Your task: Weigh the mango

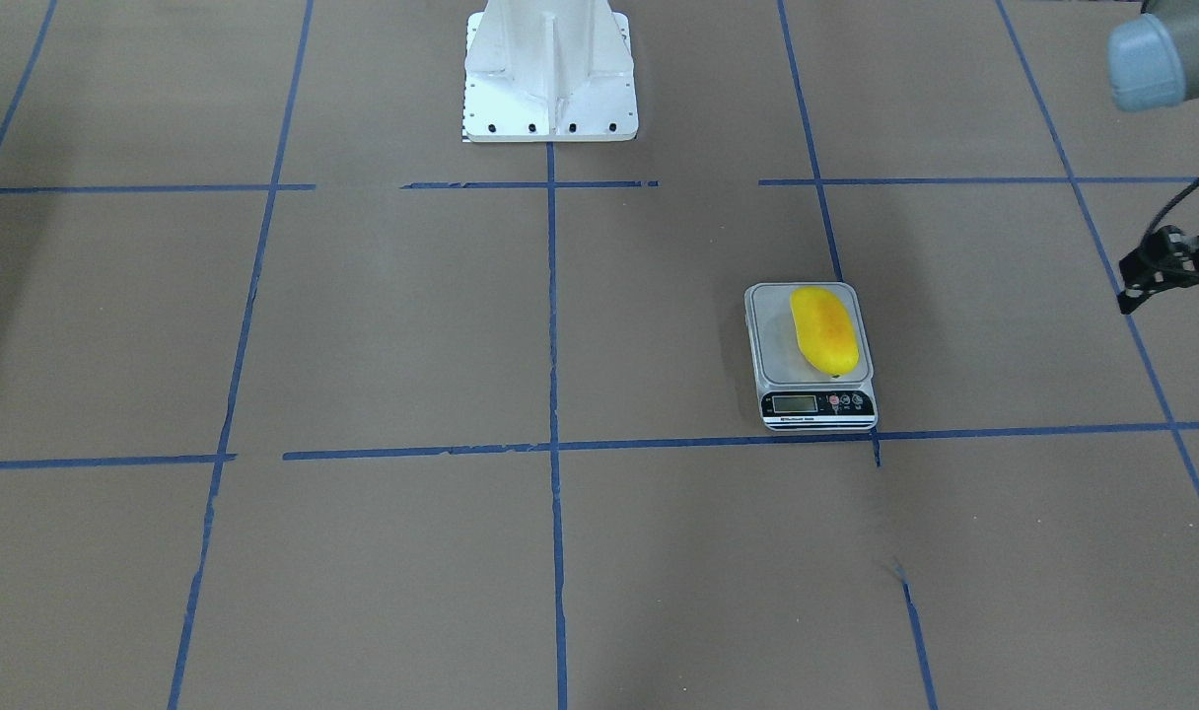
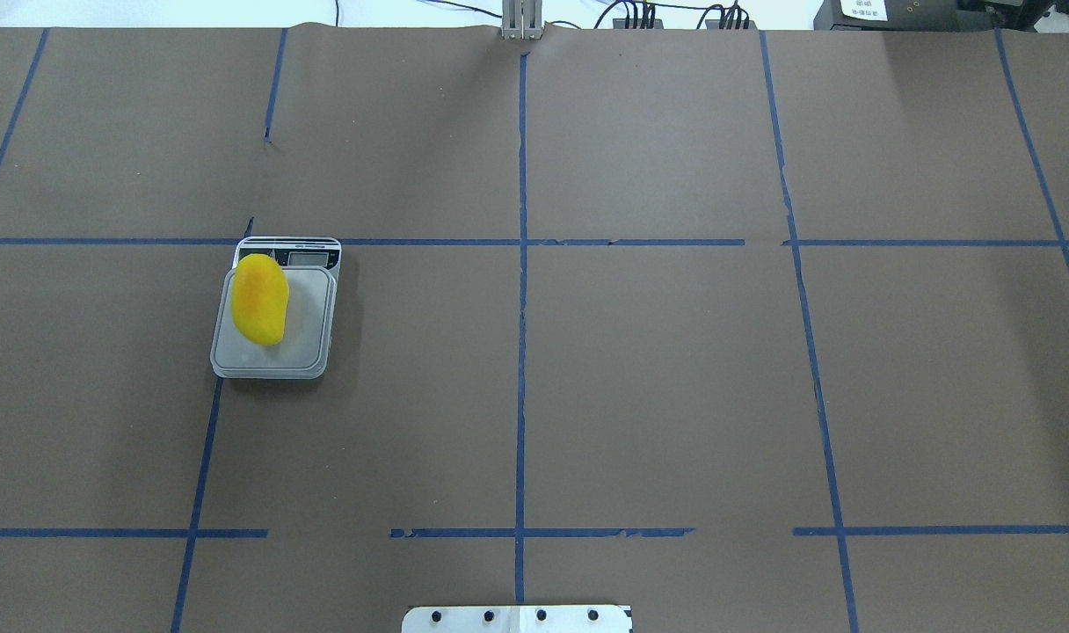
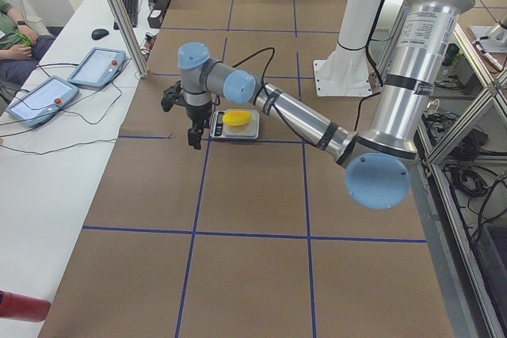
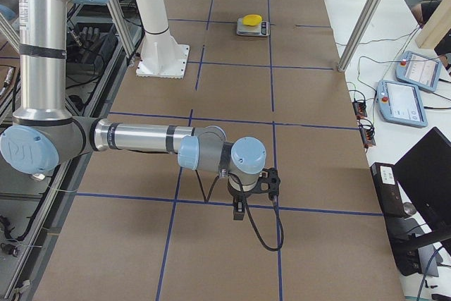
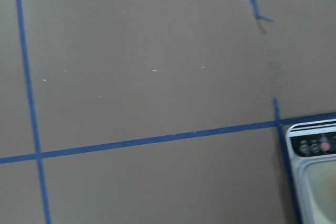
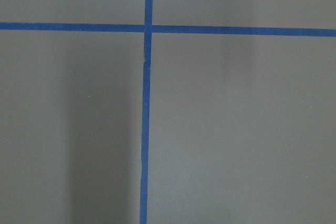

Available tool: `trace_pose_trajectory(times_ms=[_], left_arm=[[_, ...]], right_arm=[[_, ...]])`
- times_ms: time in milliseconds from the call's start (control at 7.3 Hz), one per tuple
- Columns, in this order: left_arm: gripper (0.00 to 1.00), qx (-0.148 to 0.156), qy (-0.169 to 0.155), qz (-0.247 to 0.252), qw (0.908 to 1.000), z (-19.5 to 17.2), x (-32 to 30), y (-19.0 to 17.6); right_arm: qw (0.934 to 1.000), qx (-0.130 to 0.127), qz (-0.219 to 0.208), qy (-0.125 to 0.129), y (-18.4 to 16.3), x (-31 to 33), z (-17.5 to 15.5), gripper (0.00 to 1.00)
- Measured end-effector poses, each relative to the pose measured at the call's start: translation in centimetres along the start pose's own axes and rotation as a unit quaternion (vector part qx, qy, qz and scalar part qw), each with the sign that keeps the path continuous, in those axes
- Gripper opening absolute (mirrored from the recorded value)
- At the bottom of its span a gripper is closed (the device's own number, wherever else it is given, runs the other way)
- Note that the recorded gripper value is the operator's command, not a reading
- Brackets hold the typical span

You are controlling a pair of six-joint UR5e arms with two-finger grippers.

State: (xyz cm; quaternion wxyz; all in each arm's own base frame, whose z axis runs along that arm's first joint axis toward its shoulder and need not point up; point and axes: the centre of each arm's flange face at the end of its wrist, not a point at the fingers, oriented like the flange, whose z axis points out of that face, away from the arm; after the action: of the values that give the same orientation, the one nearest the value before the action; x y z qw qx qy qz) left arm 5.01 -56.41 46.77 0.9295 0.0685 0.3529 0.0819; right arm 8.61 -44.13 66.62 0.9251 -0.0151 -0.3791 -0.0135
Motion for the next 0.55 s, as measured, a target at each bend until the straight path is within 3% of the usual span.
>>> trace_pose_trajectory(times_ms=[274,548], left_arm=[[1.0,-0.009,0.02,-0.024,0.9995,0.7,-10.0,4.3],[1.0,0.007,0.034,-0.049,0.9982,2.1,-16.3,9.8]], right_arm=[[1.0,0.0,0.0,0.0,0.0,0.0,0.0,1.0],[1.0,0.0,0.0,0.0,0.0,0.0,0.0,1.0]])
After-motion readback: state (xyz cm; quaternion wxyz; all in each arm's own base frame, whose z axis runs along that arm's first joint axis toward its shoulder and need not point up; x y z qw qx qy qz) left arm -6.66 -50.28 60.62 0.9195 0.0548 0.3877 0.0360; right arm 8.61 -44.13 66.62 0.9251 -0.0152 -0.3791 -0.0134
